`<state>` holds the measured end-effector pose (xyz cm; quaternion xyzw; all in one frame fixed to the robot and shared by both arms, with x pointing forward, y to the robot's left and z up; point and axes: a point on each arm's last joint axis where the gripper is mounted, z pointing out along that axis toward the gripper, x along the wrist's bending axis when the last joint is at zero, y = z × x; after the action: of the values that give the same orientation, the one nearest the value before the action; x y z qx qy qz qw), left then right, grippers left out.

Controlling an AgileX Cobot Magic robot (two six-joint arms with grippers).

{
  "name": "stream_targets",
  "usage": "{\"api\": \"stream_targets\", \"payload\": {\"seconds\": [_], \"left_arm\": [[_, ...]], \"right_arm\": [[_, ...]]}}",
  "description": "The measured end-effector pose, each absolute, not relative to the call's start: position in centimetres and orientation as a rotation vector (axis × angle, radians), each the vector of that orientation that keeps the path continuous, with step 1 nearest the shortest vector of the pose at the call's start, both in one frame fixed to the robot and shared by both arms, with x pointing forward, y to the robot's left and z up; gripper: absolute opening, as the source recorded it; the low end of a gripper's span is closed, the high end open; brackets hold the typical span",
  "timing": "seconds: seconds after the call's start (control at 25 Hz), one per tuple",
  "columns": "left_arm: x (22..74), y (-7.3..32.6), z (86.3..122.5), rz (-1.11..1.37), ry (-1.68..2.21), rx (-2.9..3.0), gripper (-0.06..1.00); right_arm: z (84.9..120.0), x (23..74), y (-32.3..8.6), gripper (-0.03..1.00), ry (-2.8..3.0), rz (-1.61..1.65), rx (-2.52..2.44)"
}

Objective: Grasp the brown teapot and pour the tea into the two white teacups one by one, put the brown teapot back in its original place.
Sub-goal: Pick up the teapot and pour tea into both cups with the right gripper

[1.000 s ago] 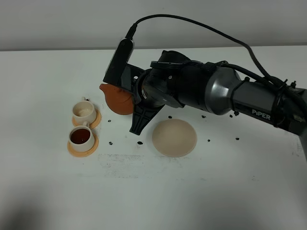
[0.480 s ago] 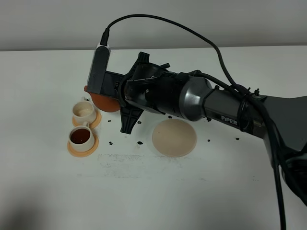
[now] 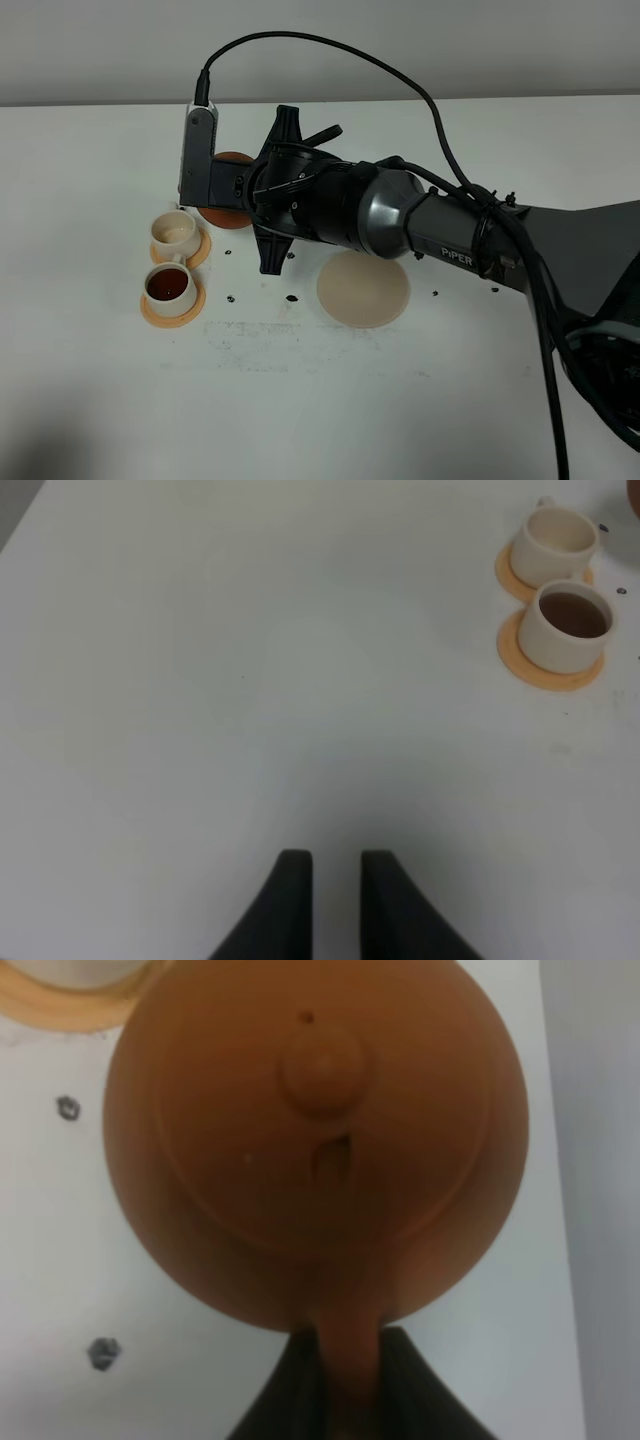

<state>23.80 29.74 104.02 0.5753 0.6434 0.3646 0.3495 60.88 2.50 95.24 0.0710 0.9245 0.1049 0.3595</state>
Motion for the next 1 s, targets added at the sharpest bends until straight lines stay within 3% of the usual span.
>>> {"api": "stream_targets", "payload": {"seconds": [0.36,1.0], "left_arm": [[23.8,29.7,104.0,0.945,1.667,1.491,0.11],[23.8,29.7,104.0,0.945,1.666,1.491,0.11]], "right_arm": [[93.3,60.7,3.3,0.08,2.393,0.220,0.119],[93.9,61.0,3.7,0.08,2.281,0.155,-0.071]]}}
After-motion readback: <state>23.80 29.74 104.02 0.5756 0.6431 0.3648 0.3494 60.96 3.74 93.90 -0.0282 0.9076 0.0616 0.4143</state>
